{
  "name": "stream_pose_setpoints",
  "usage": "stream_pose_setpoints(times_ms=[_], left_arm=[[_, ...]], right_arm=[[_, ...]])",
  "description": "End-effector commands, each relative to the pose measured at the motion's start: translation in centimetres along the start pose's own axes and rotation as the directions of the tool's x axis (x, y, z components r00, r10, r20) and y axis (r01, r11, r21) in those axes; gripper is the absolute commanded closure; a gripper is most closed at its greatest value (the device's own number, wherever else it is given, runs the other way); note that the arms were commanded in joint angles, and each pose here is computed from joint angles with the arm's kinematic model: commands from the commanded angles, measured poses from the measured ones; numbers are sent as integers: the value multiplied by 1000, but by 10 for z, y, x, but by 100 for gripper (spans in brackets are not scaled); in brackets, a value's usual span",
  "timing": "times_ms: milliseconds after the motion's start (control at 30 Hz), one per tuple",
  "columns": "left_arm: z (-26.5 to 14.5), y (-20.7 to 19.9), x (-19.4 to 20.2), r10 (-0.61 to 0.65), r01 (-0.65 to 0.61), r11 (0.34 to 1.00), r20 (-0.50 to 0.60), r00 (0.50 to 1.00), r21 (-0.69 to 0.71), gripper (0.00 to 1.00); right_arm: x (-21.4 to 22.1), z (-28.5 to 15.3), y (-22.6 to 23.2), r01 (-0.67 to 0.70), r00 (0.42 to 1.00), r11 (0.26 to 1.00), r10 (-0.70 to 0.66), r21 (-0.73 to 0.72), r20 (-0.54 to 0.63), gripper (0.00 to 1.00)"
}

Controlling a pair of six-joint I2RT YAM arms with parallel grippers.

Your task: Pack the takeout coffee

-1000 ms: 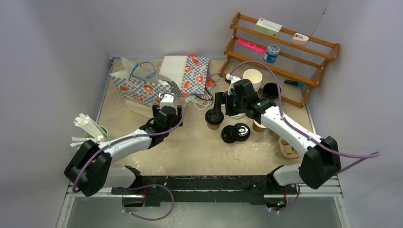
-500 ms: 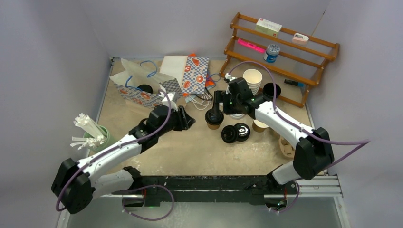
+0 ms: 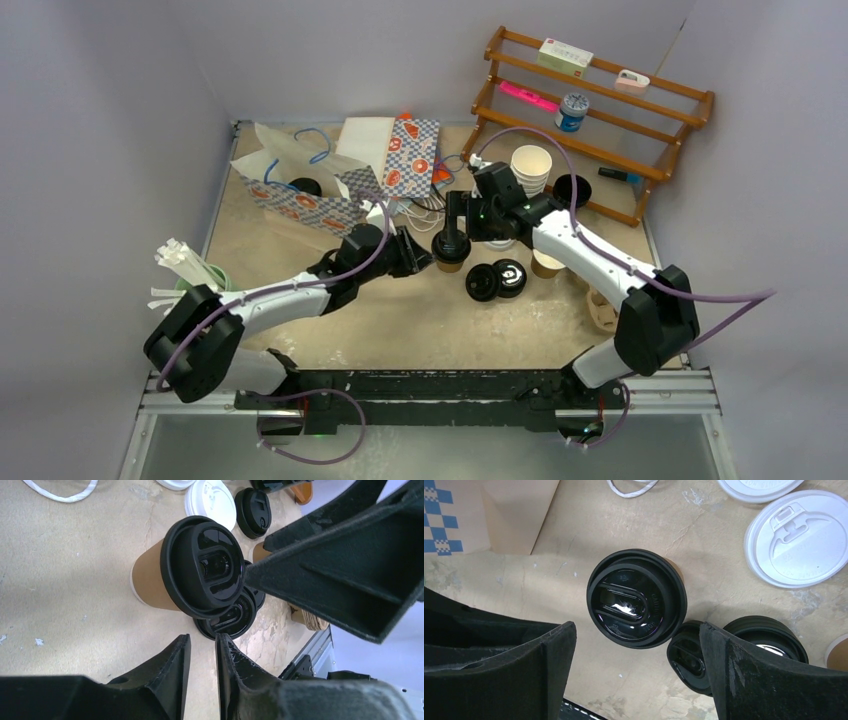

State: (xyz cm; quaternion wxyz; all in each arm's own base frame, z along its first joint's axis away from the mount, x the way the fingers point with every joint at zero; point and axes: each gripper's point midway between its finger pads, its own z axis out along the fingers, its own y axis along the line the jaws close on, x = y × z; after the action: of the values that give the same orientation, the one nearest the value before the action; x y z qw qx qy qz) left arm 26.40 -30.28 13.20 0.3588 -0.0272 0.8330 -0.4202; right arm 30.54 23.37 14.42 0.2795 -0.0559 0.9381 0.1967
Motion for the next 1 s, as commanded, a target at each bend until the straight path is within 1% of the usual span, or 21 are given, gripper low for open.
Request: stream_pose_setpoints(times_ms=[0, 100, 300, 467, 967], left_arm=[[2, -8, -19, -44, 40, 998, 77, 996, 58, 73], [5, -4, -20, -50, 46, 997, 81, 995, 60, 74], [13, 3, -18, -94, 89, 994, 73, 993, 66, 73], [19, 9, -17, -102, 98, 994, 67, 993, 54, 73], [31, 19, -13, -117, 115, 992, 51, 992, 55, 74]], right_arm=[[-9, -7, 6, 20, 999, 999, -21, 34, 26, 7], [-6, -4, 9, 28, 999, 998, -29, 52, 15, 9], [1, 4, 10, 41, 999, 995, -39, 88, -21, 6], [5, 9, 10, 46, 998, 993, -42, 111, -43, 7], [5, 16, 13, 52, 997, 990, -43, 128, -67, 16]])
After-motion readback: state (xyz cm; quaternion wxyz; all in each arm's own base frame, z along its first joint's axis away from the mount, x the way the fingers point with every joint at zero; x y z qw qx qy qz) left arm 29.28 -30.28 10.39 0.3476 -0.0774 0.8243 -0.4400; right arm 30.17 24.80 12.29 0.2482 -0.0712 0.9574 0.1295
